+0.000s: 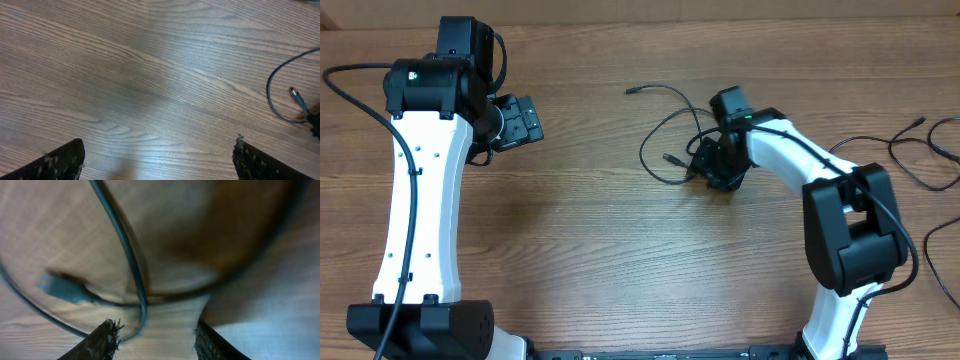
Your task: Untangle cables
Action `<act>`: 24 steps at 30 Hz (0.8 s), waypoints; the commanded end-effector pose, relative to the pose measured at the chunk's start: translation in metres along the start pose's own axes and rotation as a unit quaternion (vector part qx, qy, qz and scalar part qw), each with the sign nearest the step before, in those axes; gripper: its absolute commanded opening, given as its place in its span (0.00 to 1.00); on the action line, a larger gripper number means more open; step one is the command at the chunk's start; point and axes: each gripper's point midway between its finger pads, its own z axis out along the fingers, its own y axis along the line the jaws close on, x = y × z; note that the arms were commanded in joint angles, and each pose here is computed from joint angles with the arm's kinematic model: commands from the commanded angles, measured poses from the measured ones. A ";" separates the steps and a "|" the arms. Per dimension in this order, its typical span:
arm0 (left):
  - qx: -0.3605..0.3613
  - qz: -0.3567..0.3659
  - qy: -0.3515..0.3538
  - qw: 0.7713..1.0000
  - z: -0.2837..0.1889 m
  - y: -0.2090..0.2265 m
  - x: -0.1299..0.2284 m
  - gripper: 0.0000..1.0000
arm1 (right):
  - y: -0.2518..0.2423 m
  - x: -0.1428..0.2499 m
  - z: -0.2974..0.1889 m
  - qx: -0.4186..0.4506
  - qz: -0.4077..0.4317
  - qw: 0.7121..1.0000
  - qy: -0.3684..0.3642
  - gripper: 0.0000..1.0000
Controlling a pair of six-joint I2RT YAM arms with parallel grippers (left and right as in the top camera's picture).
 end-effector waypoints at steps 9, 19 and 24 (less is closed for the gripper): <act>0.003 0.008 0.000 1.000 -0.001 -0.001 0.000 0.94 | 0.036 0.027 0.022 -0.163 -0.080 0.982 0.053 0.48; 0.003 0.008 0.000 1.000 -0.001 -0.001 0.000 0.94 | 0.060 0.017 0.021 -0.210 -0.120 0.970 0.011 0.40; 0.002 0.009 0.002 1.000 -0.001 -0.001 0.001 0.94 | 0.051 0.000 0.025 -0.178 -0.036 0.983 -0.018 0.35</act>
